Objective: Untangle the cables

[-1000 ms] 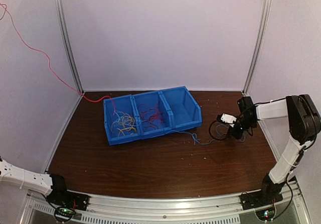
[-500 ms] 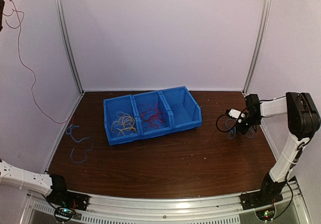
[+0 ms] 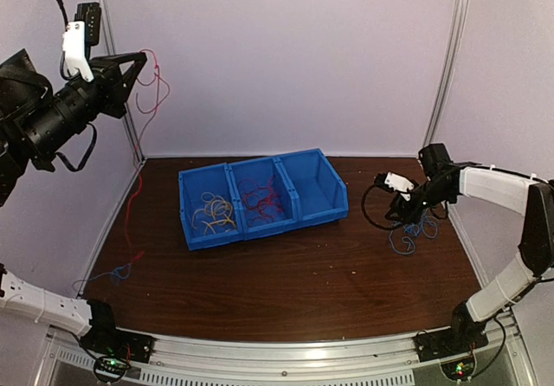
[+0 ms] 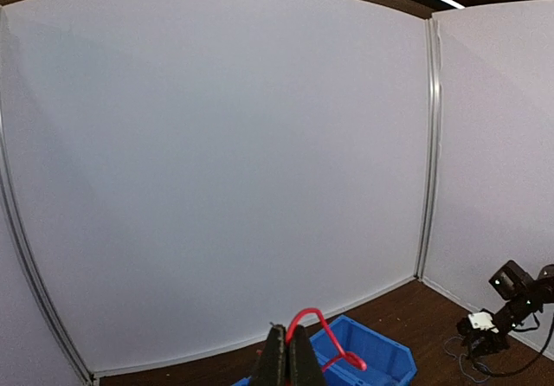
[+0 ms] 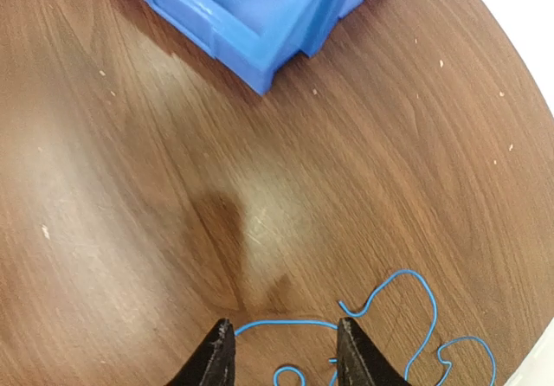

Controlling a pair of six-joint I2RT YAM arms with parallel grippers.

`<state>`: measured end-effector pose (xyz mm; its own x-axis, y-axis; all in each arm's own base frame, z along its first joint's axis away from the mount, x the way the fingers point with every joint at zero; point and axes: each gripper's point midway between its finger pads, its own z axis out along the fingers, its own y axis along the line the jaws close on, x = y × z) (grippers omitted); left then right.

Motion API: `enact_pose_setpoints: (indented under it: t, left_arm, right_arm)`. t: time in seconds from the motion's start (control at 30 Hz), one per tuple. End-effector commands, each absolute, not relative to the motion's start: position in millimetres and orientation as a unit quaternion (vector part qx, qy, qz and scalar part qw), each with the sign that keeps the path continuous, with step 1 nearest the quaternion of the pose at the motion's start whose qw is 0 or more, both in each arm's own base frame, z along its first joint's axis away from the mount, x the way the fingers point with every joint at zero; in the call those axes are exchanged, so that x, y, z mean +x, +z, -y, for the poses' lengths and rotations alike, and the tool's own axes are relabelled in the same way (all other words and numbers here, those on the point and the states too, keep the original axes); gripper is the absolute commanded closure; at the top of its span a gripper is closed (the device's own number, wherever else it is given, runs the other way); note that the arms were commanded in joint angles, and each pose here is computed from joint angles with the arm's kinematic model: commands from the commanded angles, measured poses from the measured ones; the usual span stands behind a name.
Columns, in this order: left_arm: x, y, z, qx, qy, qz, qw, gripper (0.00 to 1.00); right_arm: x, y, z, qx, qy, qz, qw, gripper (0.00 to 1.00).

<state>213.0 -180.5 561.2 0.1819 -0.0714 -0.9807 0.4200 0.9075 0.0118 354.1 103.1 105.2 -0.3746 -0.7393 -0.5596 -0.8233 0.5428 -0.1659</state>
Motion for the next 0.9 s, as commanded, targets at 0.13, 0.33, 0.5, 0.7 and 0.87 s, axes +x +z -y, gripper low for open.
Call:
enact_pose_setpoints:
  t: [0.13, 0.33, 0.5, 0.7, 0.87]
  left_arm:
    - [176, 608, 257, 0.252, -0.347, -0.547, 0.719, 1.00]
    - [156, 627, 281, 0.293, -0.407, -0.499, 0.707, 1.00]
    - [186, 572, 287, 0.253, -0.369, -0.546, 0.708, 1.00]
    - [215, 440, 300, 0.199, -0.358, -0.643, 0.648, 1.00]
    - [217, 383, 284, 0.164, -0.348, -0.687, 0.616, 1.00]
  right_arm:
    - [344, 165, -140, -0.467, 0.162, -0.796, 0.348, 0.54]
    - [341, 165, -152, -0.470, 0.195, -0.787, 0.349, 0.53]
    - [328, 158, -168, -0.492, 0.209, -0.775, 0.338, 0.53]
    - [298, 122, -192, -0.557, 0.191, -0.754, 0.293, 0.45]
    - [277, 88, -216, -0.625, 0.165, -0.719, 0.253, 0.43]
